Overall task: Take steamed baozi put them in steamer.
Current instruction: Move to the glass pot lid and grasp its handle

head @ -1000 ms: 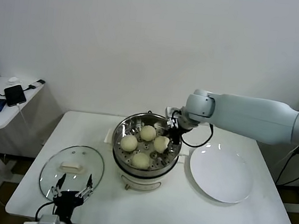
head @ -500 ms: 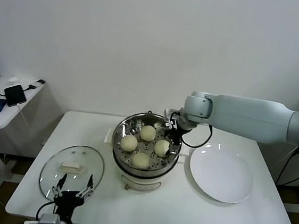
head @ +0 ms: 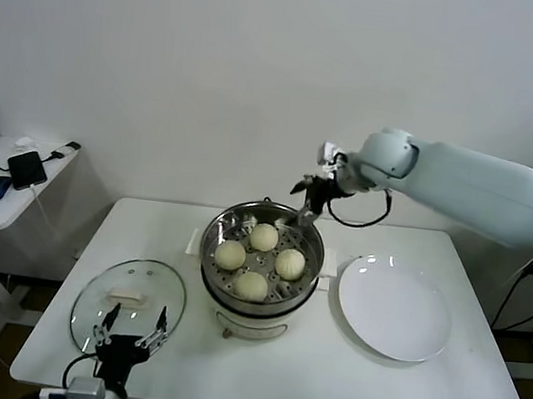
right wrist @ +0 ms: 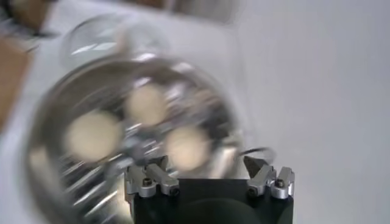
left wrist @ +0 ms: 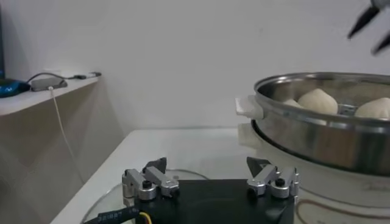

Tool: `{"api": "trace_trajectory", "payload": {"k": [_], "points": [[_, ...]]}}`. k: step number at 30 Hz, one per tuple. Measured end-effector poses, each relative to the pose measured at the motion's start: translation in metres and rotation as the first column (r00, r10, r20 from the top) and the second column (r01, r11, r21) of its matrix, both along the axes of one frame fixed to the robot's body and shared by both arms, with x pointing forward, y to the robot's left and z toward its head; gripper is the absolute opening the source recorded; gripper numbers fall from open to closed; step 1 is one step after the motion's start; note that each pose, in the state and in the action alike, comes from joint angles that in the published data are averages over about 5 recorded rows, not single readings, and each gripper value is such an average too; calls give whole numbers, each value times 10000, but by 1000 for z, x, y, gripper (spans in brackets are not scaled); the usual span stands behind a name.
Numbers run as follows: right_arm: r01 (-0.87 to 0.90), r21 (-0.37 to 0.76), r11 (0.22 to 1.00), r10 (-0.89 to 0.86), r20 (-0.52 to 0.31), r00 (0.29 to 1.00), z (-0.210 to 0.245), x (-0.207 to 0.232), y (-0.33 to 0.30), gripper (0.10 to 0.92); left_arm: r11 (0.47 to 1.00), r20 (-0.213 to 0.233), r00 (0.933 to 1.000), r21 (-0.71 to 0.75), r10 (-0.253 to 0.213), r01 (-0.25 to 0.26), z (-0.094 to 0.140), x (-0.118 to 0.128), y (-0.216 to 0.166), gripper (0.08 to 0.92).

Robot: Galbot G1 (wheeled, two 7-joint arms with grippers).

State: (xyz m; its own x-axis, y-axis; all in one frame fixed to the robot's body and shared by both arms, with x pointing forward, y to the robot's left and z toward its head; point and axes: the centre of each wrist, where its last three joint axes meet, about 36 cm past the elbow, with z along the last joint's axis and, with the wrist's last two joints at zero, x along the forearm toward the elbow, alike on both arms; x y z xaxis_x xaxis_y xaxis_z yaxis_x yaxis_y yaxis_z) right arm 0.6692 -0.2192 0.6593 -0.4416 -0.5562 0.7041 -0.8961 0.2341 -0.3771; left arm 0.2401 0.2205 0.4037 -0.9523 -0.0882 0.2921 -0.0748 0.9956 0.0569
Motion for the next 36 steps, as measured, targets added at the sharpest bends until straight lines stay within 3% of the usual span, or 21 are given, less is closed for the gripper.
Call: {"api": "trace_trajectory", "payload": {"k": [7,12,24,31,36], "points": [[2273,2383,9442,-2731,1808,9448,-34,-16,-83,823,9999,404,9992,160,-13,7,1,7,3,823],[3695,3839,8462,-4710,2149,8555,-84,-44,-132,823,9991,784,9969,423,-13,-20,-1,12,7,823],[5281,6427,5550,-7411,937,6648,-211,-146,-184,823,9873,1641,9857,1583,-379,116,-9,22,18,823],[5918,6821,4296,-8129,67,5823,-291,-220,-188,823,9542,1925,9788,2990,-701,95,-24,21,25,823],[6144,6924,3784,-8373,-269,5460,-331,-262,-177,823,8872,2036,9755,4609,-835,-202,-37,20,34,823]]}}
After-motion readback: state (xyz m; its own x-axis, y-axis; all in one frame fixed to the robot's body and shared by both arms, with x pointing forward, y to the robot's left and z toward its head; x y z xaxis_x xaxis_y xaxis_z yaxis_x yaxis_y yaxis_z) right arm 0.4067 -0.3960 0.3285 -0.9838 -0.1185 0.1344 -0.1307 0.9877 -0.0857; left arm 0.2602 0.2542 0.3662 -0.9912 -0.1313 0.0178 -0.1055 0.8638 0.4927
